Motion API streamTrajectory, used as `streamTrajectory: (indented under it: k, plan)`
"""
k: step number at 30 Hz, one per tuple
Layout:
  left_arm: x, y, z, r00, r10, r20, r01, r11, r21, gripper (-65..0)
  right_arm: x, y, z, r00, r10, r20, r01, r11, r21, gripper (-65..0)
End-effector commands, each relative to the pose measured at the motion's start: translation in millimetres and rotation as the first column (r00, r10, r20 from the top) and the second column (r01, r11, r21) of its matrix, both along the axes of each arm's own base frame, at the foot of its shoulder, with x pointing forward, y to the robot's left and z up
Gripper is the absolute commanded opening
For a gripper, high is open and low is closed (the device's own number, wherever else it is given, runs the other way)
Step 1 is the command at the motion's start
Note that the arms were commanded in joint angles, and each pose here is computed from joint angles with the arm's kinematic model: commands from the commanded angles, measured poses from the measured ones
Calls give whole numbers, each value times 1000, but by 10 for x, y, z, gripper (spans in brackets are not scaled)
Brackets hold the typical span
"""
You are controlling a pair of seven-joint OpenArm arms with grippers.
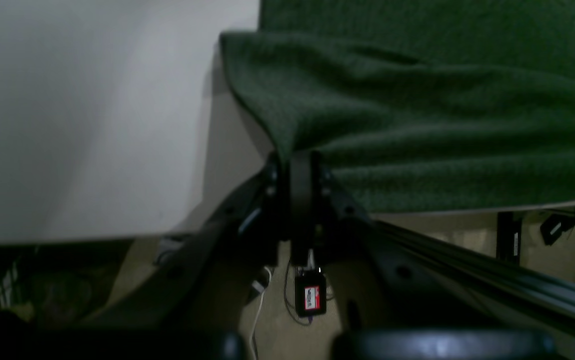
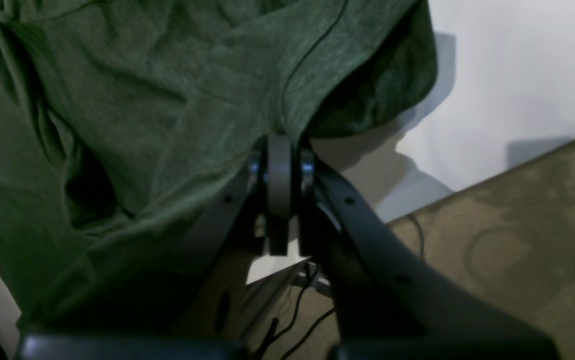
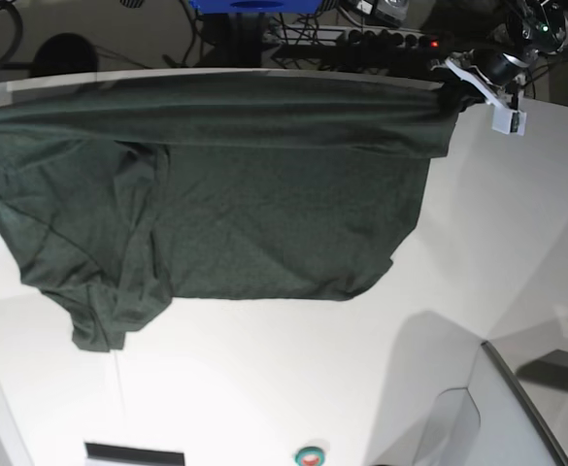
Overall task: Layout the t-shirt on the table in an organized manner, then fold the t-shirt properly
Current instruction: 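Hold the shirt edge taut between both grippers and lay it flat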
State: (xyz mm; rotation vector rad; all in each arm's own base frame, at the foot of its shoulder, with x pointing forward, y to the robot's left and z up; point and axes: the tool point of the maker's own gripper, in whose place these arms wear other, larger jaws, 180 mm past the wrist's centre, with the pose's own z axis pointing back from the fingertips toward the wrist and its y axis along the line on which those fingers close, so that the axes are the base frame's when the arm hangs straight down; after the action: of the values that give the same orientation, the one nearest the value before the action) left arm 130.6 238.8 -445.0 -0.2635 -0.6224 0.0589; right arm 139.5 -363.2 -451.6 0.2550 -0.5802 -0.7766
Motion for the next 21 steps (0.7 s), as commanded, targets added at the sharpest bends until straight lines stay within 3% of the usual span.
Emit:
streamTrajectory:
  k: [1,9,14,21]
  plan:
    - [37,45,67,1000,4,28,-4,1000,10,-650,36,-142,87,999,-26,33,27,999,-34,-644]
    - [-102,62,-100,998,-33,-62,40,994,105,-650,-92,-179,-10,997,-66,32,67,997,-38,-644]
    - [-129,48,-130,996,-36,-77,45,992,116,-650,-107,-139,-40,997,-70,29,70,997,-27,-629]
    - [-168,49,-137,996,-37,-85,47,992,116,-650,-119,-6,-107,996,-78,30,78,997,2,-374]
